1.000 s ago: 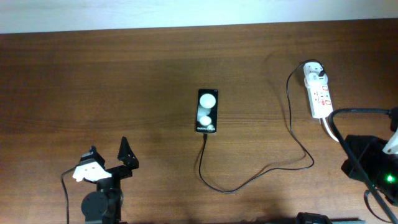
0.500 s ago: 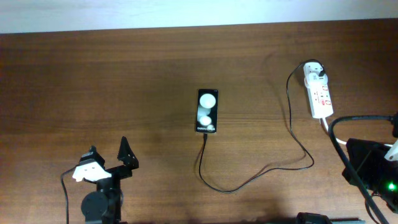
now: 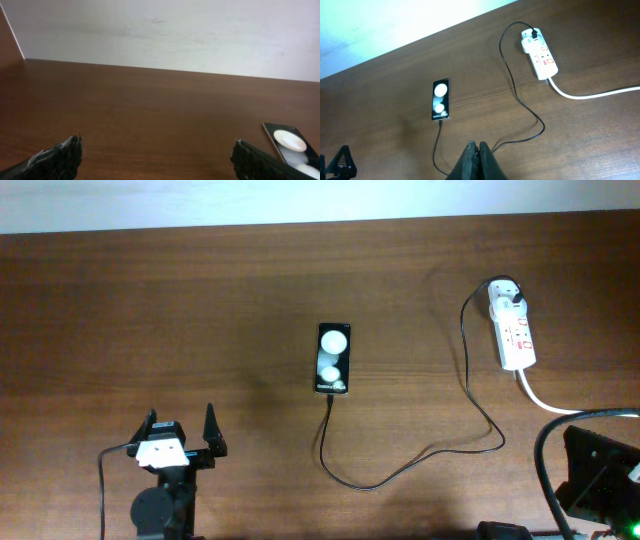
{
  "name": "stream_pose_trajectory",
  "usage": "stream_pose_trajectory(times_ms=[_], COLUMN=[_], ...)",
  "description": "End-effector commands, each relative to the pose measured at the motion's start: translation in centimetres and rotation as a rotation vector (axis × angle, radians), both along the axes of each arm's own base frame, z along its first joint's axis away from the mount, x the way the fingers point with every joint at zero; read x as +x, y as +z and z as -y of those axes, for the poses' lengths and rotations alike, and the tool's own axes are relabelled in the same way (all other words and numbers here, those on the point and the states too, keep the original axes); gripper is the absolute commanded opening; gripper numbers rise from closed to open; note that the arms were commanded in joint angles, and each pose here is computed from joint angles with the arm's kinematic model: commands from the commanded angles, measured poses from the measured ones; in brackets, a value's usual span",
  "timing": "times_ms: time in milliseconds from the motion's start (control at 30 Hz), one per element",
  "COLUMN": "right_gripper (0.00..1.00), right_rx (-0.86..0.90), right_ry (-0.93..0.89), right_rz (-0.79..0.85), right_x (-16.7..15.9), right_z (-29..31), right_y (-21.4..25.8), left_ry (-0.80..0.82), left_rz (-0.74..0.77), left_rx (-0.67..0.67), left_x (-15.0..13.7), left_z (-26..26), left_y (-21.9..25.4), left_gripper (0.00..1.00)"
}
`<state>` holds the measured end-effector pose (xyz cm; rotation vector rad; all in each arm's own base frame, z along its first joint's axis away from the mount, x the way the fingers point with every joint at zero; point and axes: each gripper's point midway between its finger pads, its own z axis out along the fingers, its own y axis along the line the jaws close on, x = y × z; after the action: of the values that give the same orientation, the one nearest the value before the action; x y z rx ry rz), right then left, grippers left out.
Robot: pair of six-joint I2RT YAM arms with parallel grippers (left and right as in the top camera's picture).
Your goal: Plug charger to phone and switch on socket
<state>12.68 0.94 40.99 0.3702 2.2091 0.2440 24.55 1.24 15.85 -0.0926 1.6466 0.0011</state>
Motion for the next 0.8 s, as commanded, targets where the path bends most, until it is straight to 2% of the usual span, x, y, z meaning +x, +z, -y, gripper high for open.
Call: stream_pose_trajectory(times_ms=[0,33,67,100,600,633,700,767], right_gripper=[0.22,0.35,0.57,0.99,0.99,0.99,0.99,0.99], right_rx=[-0.009,-0.009,-0.009,-0.009,-0.008,-0.014,-0.051,-0.062], right_ry=[0.011,0.011,0.011,0.011,0.011,0.011,0.010,0.010], right_rz=[-0.003,-0.003,-0.003,-0.003,-0.005,0.029,0.245,0.315], right_x=[-0.2,-0.2,-0.2,-0.2,-0.2,0.3,2.8,3.8], right_z=[-0.1,-0.1,-0.1,-0.1,-0.1,0.0,0.4,0.6], right_y=[-0.1,-0.1,-0.1,-0.1,-0.2,0.5,4.8,6.0], left_ry=[-0.022,-0.022,-0.022,-0.022,-0.022,-0.022,-0.022,-0.022], left_rz=[-0.005,-0.005,-0.005,-0.005,-0.005,-0.005,-0.005,-0.005], left_rx=[0.050,0.049,0.049,0.049,0.049,0.049,0.049,0.049], left_x=[0.0,0.0,0.0,0.0,0.0,0.0,0.0,0.0], left_z=[0.3,0.3,0.3,0.3,0.3,0.3,0.3,0.3], left_y=[-0.3,-0.3,-0.3,-0.3,-0.3,-0.3,-0.3,-0.3], left_gripper=[0.99,0.99,0.99,0.99,0.99,0.99,0.99,0.99])
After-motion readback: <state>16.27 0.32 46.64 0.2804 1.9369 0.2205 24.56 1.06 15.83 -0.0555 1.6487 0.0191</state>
